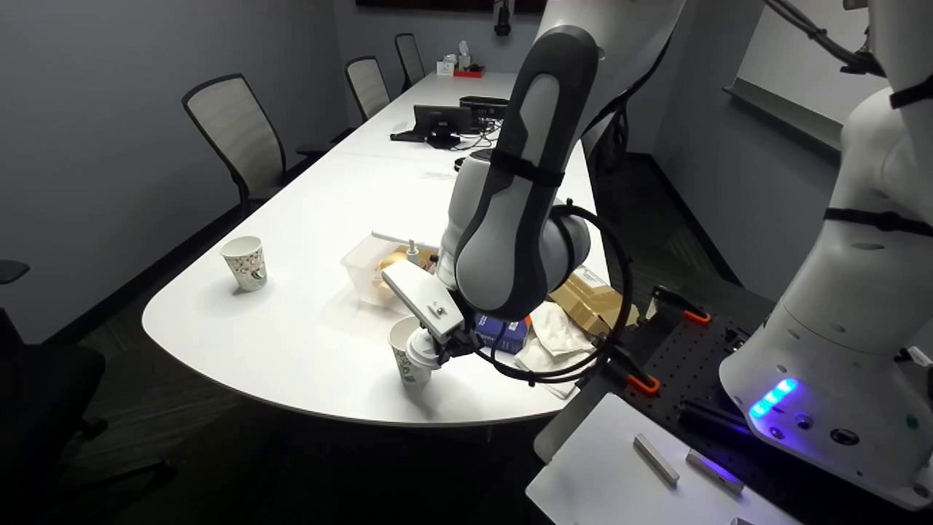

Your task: Remove the lid from the coffee cup.

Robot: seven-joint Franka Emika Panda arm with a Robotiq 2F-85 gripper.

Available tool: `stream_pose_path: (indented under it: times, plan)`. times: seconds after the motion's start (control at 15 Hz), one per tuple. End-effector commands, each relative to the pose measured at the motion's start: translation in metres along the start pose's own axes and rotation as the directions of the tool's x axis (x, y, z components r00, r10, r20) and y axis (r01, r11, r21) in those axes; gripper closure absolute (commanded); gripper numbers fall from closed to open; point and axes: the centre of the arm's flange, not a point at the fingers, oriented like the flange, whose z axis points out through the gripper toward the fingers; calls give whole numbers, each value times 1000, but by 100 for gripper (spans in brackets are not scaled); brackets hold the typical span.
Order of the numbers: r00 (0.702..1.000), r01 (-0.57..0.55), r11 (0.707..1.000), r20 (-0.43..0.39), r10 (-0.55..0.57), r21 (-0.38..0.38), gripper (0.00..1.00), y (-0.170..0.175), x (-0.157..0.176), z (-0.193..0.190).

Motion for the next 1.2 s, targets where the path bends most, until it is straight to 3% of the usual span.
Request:
stream_pose_path:
  times: [0.0,1.13]
  plan:
    - [1000,2,1000,-13,-1,14,98,-2,-4,-7]
    - [997,-61,994,-46,65,95,98,17,23,-26]
